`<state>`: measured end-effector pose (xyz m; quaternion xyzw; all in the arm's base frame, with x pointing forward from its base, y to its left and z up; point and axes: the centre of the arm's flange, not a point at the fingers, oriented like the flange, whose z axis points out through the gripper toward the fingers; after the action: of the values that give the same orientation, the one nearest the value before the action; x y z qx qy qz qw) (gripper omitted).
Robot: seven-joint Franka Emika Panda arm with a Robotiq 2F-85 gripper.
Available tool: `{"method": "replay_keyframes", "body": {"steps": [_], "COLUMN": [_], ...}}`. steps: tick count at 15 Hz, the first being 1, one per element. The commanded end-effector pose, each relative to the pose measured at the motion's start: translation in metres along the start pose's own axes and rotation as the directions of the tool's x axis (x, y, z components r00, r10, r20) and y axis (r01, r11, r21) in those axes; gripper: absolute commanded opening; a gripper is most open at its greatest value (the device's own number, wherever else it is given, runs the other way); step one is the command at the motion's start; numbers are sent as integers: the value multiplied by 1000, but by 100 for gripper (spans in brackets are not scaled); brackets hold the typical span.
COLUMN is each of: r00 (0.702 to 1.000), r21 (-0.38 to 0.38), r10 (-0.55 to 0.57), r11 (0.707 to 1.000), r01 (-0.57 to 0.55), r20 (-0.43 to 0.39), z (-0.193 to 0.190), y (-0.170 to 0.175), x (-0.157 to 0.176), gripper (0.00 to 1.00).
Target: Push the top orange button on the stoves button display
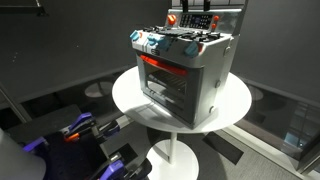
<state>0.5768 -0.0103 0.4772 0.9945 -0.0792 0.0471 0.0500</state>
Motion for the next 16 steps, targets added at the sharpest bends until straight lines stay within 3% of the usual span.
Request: {"method": "replay_keyframes", "body": {"steps": [1,9,16], "r00": [999,987,984], "r21": [31,54,31], "r10": [-16,-31,-21], "r11": [999,998,999], "r01": [15,22,16], "r20": [43,157,179], "z": [-12,-15,-3], "y": [0,-7,-9], "x": [-38,-85,-83], "gripper": [100,100,100]}}
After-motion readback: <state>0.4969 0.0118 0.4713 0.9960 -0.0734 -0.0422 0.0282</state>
